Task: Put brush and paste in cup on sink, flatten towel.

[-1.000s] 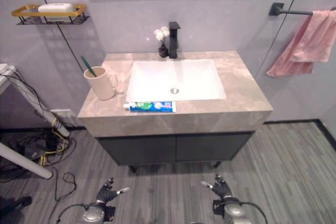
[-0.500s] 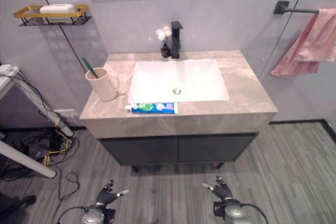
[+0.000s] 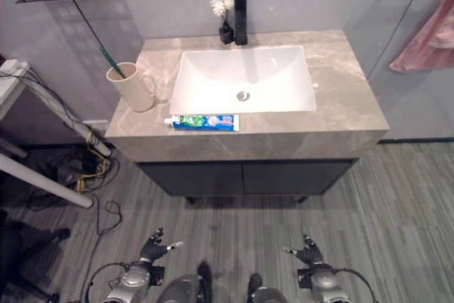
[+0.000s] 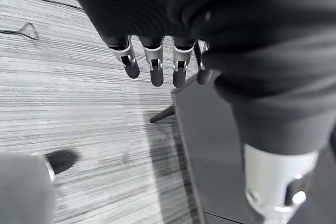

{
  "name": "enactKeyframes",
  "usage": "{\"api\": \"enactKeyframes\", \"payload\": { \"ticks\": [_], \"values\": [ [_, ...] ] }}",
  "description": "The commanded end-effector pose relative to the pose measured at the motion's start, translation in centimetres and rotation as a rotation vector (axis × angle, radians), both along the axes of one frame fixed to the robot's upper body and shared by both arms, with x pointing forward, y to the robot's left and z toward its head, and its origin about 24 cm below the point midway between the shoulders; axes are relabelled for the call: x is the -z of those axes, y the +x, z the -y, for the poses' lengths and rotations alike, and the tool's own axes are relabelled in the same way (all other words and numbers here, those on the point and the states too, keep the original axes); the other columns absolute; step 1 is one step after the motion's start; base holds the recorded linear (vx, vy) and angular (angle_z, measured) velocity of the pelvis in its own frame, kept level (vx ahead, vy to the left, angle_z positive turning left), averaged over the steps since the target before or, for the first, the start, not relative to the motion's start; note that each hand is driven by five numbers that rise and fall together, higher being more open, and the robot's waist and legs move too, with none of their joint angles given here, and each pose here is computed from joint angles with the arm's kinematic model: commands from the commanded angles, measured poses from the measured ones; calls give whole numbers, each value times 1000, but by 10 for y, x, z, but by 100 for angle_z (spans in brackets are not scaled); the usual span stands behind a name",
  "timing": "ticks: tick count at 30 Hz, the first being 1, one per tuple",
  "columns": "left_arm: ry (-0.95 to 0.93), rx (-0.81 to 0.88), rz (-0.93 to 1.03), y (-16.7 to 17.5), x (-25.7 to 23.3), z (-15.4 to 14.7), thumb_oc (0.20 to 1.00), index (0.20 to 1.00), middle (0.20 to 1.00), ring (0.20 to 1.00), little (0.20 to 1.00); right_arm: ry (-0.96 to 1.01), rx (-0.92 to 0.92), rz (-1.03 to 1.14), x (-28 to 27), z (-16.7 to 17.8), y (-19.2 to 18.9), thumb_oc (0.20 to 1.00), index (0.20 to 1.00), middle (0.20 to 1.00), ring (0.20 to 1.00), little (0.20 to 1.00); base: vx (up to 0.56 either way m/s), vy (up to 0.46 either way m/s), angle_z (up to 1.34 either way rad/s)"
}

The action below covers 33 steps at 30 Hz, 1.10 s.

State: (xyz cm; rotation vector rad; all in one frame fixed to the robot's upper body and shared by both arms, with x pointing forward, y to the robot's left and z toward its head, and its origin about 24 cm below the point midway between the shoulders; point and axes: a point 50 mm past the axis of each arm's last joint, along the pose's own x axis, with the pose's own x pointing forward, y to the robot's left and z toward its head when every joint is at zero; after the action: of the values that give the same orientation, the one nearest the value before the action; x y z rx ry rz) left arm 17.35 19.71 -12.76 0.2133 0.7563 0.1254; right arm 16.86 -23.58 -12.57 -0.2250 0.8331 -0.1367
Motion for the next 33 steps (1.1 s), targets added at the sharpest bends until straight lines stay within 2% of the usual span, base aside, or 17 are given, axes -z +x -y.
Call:
{"api": "enactKeyframes", "payload": {
  "ticks": [1,10,15,20,25,31,33],
  "values": [
    [0,-9,58,9,-6,0,1000,1000,1000,1000,1000,-65,-53,9,-2,7,-1,1000,1000,1000,1000,1000,91,35,-26],
    [65,15,37,-3,-5,-17,1000,1000,1000,1000,1000,-96,-245,-42,5,-14,-5,1000,1000,1000,1000,1000,312,172,-43],
    [113,62,46,-2,-9,-26,1000,1000,1000,1000,1000,-99,-329,9,-3,-23,7,1000,1000,1000,1000,1000,151,169,-7],
    [137,140,-3,-14,-5,-29,1000,1000,1000,1000,1000,-154,-512,75,-16,-34,23,1000,1000,1000,1000,1000,142,176,-14],
    [170,170,-63,-25,3,-29,1000,1000,1000,1000,1000,-237,-609,81,-18,-33,22,1000,1000,1000,1000,1000,215,-144,-12],
    [198,201,-30,-19,-1,-30,1000,1000,1000,1000,1000,-313,-724,72,-20,-33,22,1000,1000,1000,1000,1000,108,-194,36],
    [199,187,-30,-21,-2,-32,1000,1000,1000,1000,1000,-304,-710,70,-21,-28,23,1000,1000,1000,1000,1000,66,-280,10]
  ]
}}
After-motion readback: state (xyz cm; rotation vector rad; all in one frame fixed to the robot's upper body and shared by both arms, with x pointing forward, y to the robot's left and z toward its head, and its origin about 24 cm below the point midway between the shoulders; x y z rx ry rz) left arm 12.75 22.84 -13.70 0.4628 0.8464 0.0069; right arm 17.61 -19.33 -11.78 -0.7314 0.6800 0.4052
